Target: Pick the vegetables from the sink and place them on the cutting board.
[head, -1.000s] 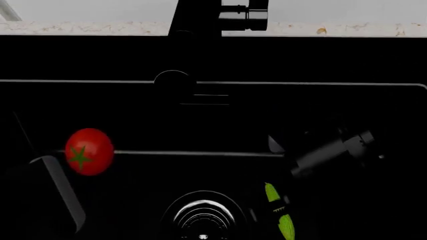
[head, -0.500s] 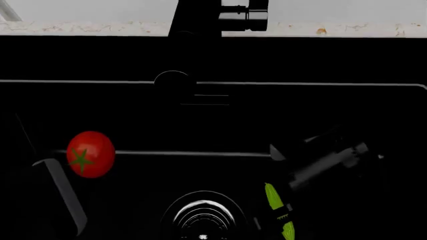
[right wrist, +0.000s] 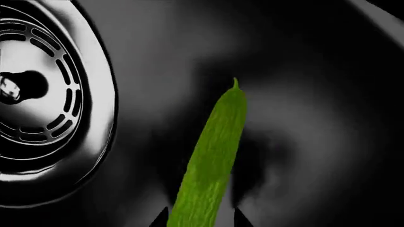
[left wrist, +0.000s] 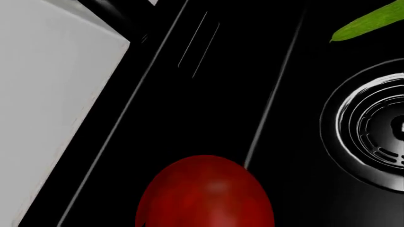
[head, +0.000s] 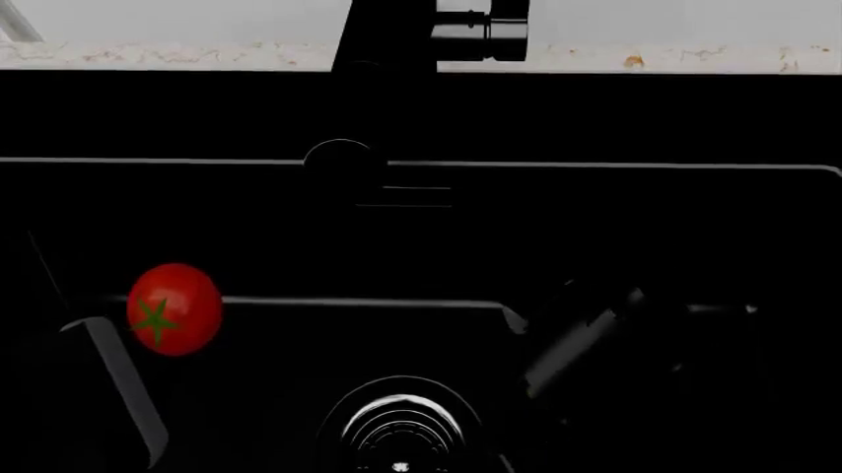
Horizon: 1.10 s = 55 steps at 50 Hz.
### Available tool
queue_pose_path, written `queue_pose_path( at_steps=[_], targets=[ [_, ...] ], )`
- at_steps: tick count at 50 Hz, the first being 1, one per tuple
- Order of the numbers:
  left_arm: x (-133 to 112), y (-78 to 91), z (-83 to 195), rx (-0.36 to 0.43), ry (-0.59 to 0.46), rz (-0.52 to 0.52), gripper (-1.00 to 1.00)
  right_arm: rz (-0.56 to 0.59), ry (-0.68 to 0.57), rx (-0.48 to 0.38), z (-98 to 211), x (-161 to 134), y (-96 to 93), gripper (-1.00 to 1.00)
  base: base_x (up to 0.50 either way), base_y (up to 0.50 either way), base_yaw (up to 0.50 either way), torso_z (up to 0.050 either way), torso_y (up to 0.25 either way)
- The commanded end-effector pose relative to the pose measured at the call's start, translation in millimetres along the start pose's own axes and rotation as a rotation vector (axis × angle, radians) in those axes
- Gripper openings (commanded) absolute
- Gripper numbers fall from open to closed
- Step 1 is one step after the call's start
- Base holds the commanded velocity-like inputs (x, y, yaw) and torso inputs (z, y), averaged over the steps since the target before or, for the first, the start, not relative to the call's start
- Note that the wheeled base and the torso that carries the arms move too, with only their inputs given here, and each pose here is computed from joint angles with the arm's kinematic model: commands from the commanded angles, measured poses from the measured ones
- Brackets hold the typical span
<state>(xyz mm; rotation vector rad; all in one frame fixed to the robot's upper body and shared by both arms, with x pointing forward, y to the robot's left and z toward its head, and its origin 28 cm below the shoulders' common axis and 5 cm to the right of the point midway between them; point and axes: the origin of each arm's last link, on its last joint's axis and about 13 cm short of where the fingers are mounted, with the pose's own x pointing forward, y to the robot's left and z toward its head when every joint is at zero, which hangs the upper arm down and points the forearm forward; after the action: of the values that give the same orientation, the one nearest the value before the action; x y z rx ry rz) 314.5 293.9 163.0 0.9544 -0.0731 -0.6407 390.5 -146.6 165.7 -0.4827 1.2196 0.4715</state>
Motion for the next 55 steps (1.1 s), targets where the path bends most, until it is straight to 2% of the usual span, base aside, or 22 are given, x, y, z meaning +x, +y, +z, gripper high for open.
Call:
queue_pose_path(
  at_steps=[1,5,6,7,8,9,10,12,13,14,16,18,21,29,32,36,43,46,50,55],
  targets=[
    [-0.1,-0.1,-0.6,-0.029,-0.002,0.008,-1.00,0.253,0.084,0.238,-46.2,52.4,20.3,-1.00,0.03,0.00,0.00,0.000,0.000],
    [0.1,0.1,-0.7,-0.038,0.003,0.017,-1.00,0.246,0.087,0.227,-44.7,50.8,19.7,-1.00,0.03,0.00,0.00,-0.002,-0.008],
    [0.5,1.5,-0.4,-0.102,0.006,0.007,-1.00,0.242,0.092,0.219,-44.4,49.9,18.7,-1.00,0.03,0.00,0.01,-0.010,-0.012],
    [0.5,2.7,0.0,-0.115,0.010,0.007,-1.00,0.241,0.092,0.218,-44.0,49.2,18.3,-1.00,0.03,0.00,0.00,0.000,-0.010],
    [-0.4,3.1,0.6,-0.097,-0.016,-0.001,-1.00,0.229,0.095,0.208,-43.1,47.2,16.6,-1.00,0.03,0.00,0.01,0.000,0.000],
    [-1.6,3.6,1.1,-0.099,-0.037,0.033,-1.00,0.230,0.093,0.208,-42.5,46.1,16.0,-1.00,0.03,0.00,0.00,0.000,-0.012],
    [-0.7,4.8,1.3,-0.126,-0.007,0.016,-1.00,0.222,0.092,0.195,-40.9,43.6,14.0,-1.00,0.03,0.00,0.00,-0.011,0.000],
    [-2.8,3.5,2.5,-0.084,-0.038,0.022,-1.00,0.216,0.084,0.165,-37.2,39.3,10.6,-1.00,0.03,0.00,0.00,0.000,-0.006],
    [-2.7,4.8,2.7,-0.115,-0.024,0.015,-1.00,0.197,0.071,0.138,-34.0,33.6,7.8,-1.00,0.03,0.00,0.01,0.000,-0.010],
    [-3.2,6.1,3.1,-0.126,-0.029,0.014,-1.00,0.183,0.113,0.164,-46.4,30.2,3.5,-1.00,0.03,0.00,0.00,-0.010,0.000],
    [-4.7,4.2,3.7,-0.124,-0.033,0.005,-1.00,0.149,0.035,0.090,-37.4,11.7,8.6,-1.00,0.03,0.00,0.00,0.000,0.063],
    [-4.0,4.8,4.6,-0.157,-0.014,-0.005,-1.00,0.127,0.002,0.059,-40.0,-2.4,8.6,-1.00,0.03,0.00,0.00,0.000,0.250],
    [-3.2,6.2,4.8,-0.157,-0.021,0.014,-1.00,0.068,-0.053,-0.014,-42.3,-22.7,12.6,-1.00,0.03,0.00,0.00,0.000,0.250],
    [-2.9,7.2,6.2,-0.167,-0.030,0.026,-1.00,-0.003,-0.185,-0.058,-51.9,-59.6,16.0,-1.00,0.03,0.00,0.00,0.000,0.250],
    [-2.1,7.9,6.0,-0.169,-0.028,0.038,-1.00,-0.062,-0.214,-0.027,-54.4,-69.5,11.0,-1.00,0.03,0.00,0.00,0.000,0.250],
    [-0.2,9.8,7.6,-0.183,-0.027,0.062,-1.00,-0.154,-0.292,-0.044,-56.4,-91.1,16.4,-1.00,0.03,0.00,0.00,0.000,0.250],
    [4.0,11.4,7.8,-0.183,-0.014,0.133,-1.00,-0.206,-0.415,-0.036,-62.7,-112.3,23.3,-1.00,0.03,0.00,0.00,0.000,0.250],
    [6.2,15.7,11.9,-0.196,-0.005,0.205,-1.00,-0.227,-0.470,-0.014,-64.2,-115.8,24.5,-1.00,0.03,0.00,0.00,0.000,0.250],
    [5.1,17.0,18.6,-0.198,-0.019,0.231,-1.00,-0.262,-0.518,0.018,-67.7,-116.6,24.5,-1.00,0.03,0.00,0.00,0.000,0.250],
    [4.9,15.3,17.0,-0.237,-0.017,0.257,-1.00,-0.294,-0.558,0.066,-73.0,-118.7,25.9,-1.00,-0.33,0.00,0.00,0.000,0.250]
  ],
)
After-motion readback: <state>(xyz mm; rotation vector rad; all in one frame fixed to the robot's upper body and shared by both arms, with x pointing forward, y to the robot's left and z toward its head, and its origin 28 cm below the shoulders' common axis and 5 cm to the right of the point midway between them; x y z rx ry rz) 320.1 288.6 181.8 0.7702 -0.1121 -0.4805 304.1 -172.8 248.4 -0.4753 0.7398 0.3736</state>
